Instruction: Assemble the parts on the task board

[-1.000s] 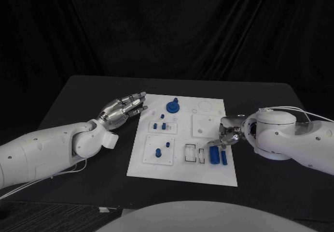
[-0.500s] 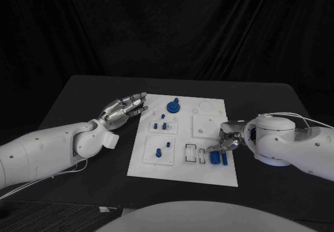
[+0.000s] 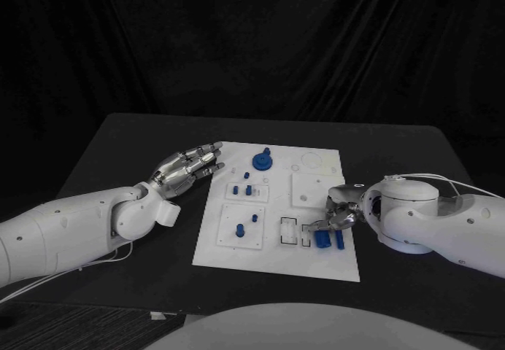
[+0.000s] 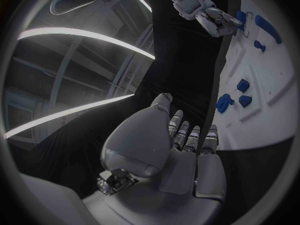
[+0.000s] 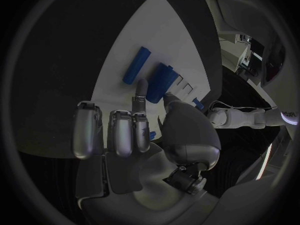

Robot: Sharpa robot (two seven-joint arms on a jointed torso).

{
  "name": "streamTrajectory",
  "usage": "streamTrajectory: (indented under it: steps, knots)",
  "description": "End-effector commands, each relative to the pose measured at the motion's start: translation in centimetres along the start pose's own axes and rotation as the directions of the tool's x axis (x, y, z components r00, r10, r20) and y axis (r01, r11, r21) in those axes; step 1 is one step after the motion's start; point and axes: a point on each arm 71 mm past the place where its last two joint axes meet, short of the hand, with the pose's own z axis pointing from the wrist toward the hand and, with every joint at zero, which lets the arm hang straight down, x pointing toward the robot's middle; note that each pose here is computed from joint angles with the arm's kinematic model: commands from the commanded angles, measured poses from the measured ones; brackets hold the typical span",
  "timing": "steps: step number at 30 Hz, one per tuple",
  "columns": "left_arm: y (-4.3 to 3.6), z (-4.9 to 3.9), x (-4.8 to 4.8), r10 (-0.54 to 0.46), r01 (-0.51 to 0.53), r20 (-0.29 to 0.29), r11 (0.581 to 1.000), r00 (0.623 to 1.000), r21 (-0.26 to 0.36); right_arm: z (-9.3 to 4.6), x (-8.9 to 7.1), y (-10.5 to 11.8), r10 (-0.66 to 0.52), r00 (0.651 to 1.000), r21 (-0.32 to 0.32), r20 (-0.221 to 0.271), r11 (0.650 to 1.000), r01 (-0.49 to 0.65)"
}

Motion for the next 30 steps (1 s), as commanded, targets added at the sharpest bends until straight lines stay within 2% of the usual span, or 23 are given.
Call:
streamTrajectory:
  steps: [1,11,17,26,30]
  knots:
    - [0.03,0.03,0.17,-0.017,0.017,-0.013,1.000,1.000,0.010,0.16,0.22,-0.01,0.008,1.000,0.015,0.005,1.000,-0.008]
    - [0.14,-0.11,0.09,-0.018,0.018,-0.011,1.000,1.000,0.006,0.40,0.90,0.47,-0.005,1.000,0.005,-0.031,1.000,0.005]
    - [0.18,-0.12,0.09,-0.019,0.019,-0.012,1.000,1.000,0.005,0.31,0.97,0.67,0.011,0.999,-0.004,-0.031,1.000,-0.011]
    - [0.22,-0.16,0.02,-0.019,0.019,-0.011,1.000,1.000,0.002,-0.11,0.93,0.64,0.142,0.990,-0.024,-0.015,0.990,-0.142]
    - [0.25,-0.16,-0.01,-0.019,0.019,-0.011,1.000,1.000,0.000,-0.52,0.84,0.52,0.241,0.970,-0.030,-0.024,0.970,-0.241]
